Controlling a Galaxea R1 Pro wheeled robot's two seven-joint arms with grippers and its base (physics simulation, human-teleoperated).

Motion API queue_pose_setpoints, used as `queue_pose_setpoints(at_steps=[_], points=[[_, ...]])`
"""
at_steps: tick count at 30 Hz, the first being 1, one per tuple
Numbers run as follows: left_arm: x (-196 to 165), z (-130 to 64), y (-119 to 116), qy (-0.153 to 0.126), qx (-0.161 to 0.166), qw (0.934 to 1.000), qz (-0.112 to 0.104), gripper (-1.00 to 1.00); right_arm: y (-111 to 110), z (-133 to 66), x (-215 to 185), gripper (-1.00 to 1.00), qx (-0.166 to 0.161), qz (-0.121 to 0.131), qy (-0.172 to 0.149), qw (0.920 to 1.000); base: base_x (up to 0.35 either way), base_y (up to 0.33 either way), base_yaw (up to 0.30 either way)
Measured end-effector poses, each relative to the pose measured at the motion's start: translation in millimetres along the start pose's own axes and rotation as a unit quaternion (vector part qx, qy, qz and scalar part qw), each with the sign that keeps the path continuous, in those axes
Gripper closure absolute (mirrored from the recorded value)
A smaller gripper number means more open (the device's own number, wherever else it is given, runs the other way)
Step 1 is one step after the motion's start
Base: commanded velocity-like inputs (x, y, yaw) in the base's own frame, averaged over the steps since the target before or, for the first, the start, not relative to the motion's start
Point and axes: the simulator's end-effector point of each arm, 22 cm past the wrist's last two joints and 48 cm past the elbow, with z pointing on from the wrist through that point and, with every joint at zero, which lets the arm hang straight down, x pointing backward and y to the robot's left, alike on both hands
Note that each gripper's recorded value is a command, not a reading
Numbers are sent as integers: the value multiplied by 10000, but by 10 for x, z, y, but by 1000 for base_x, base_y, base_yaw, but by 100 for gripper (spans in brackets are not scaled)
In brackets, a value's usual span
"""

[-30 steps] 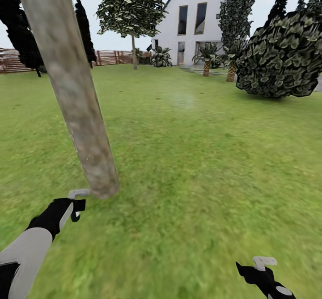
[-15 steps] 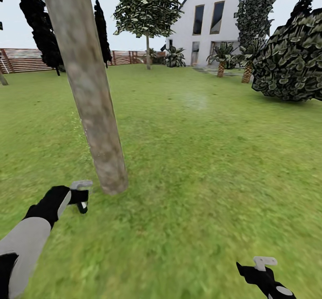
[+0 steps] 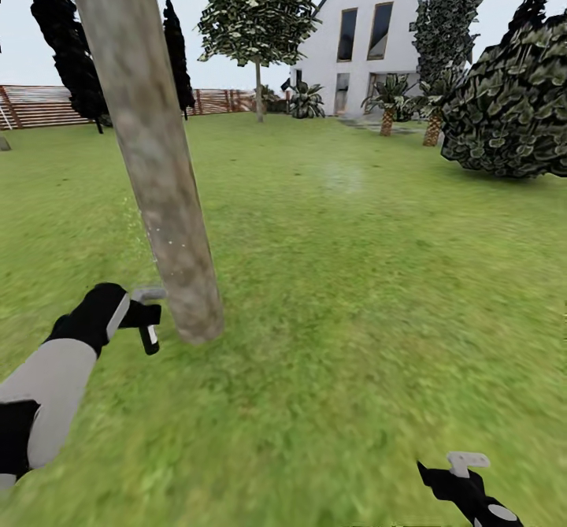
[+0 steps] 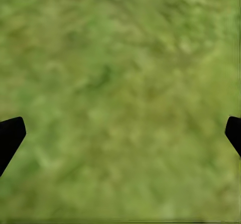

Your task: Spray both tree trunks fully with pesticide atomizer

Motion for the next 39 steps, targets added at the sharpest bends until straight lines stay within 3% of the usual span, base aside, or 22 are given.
queue_pose_setpoints(at_steps=[5, 7, 11, 14, 16, 17, 21, 25, 27, 29, 34, 35, 38, 39], points=[[-198, -108, 103, -222, -96, 9997, 33, 100, -2, -3, -10, -100, 5, 2, -10, 10000, 0, 0, -68], [-857, -572, 124, -477, -61, 9988, -125, 100, -11, -4, -14, -100, 11, 0, -16, 10000, 0, 0, -2], [-1413, -1024, 181, -790, -166, 9966, -143, 100, -15, -4, -15, -100, 14, -1, -18, 10000, 0, 0, 0], [-1350, -966, 203, -724, -223, 9971, -106, 100, -15, -3, -13, -100, 15, 0, -15, 10000, 0, 0, 0], [-752, -550, 225, -256, -251, 9993, -51, 100, -15, -2, -12, -100, 14, 1, -15, 10000, 0, 0, -52], [-595, -454, 255, -149, -299, 9994, -17, 100, -14, -2, -11, -100, 13, 0, -12, 10000, 9, 0, -196], [-469, -385, 262, -80, -276, 9996, -37, 100, -15, -5, -14, -100, 14, 0, -16, 10000, 127, 0, -129], [-551, -442, 291, -140, -285, 9995, -82, 100, -15, -3, -12, -100, 15, 1, -13, 10000, 10, 0, -4], [-1106, -814, 278, -625, -271, 9976, -119, 100, -16, -4, -14, -100, 15, 2, -16, 10000, 0, 0, 0], [-1344, -998, 282, -817, -274, 9962, -134, 100, -15, -4, -12, -100, 15, 2, -12, 10000, 0, 0, 0], [-1305, -963, 301, -779, -317, 9964, -100, 100, -15, -3, -10, -100, 14, 0, -9, 10000, 0, 0, 0], [-1233, -905, 306, -716, -321, 9969, -93, 100, -15, -2, -9, -100, 14, -2, -8, 10000, 0, 0, 0], [-499, -426, 326, -138, -335, 9993, -35, 100, -7, -1, -7, -100, 9, -4, -5, 10000, 0, 0, 0], [-328, -311, 322, -71, -336, 9994, -2, 100, -4, -1, -7, -100, 6, -3, -5, 10000, 0, 0, 0]])
